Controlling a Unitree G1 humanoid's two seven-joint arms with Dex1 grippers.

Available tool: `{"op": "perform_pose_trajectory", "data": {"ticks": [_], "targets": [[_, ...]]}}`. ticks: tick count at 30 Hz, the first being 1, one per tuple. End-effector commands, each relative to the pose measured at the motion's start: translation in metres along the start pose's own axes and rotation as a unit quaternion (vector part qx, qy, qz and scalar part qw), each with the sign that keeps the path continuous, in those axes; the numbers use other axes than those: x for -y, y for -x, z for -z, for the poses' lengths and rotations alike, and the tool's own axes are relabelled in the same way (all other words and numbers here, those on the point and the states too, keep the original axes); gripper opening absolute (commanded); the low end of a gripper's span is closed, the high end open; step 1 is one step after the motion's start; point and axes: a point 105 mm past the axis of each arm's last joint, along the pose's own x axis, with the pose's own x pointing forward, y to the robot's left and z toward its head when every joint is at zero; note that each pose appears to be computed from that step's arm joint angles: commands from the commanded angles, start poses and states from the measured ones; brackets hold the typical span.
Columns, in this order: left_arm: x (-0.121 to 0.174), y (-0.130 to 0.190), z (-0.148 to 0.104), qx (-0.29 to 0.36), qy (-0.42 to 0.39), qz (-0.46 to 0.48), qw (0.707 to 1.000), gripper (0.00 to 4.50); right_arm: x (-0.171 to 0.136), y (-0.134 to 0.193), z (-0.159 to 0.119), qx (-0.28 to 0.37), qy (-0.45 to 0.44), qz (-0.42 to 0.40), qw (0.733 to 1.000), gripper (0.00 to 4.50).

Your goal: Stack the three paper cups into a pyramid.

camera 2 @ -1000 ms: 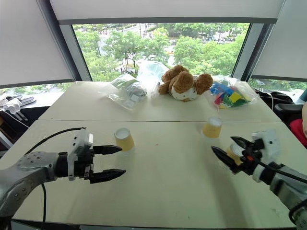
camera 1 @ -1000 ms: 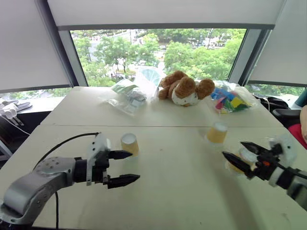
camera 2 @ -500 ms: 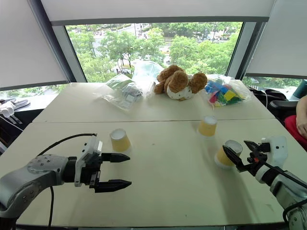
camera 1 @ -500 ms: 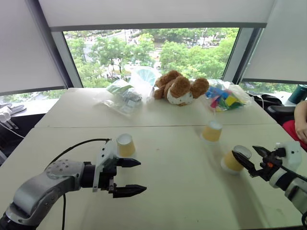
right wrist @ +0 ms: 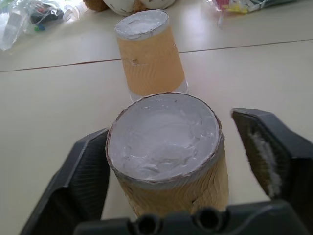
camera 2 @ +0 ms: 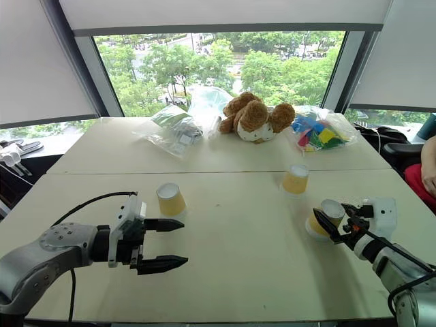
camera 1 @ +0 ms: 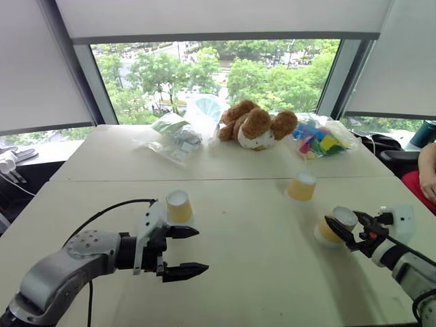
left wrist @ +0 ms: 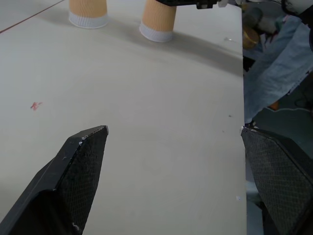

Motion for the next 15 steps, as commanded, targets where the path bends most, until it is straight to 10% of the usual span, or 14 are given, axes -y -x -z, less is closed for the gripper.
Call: {"op": "perform_pose_trajectory", "data": {"ticks": [1, 15], "targets": [[0.004, -0.001, -0.004, 0.005, -0.019, 0.003, 1.0, 4.5, -0.002, -0.001, -0.012, 0.026, 0.012, -0.003, 1.0, 2.42], [-0.008, 0.021, 0.01, -0.018, 0.014, -0.035, 0.999, 4.5, -0.139, -0.039, -0.041, 0.029, 0.09, -0.312, 0.945, 2.42]]}}
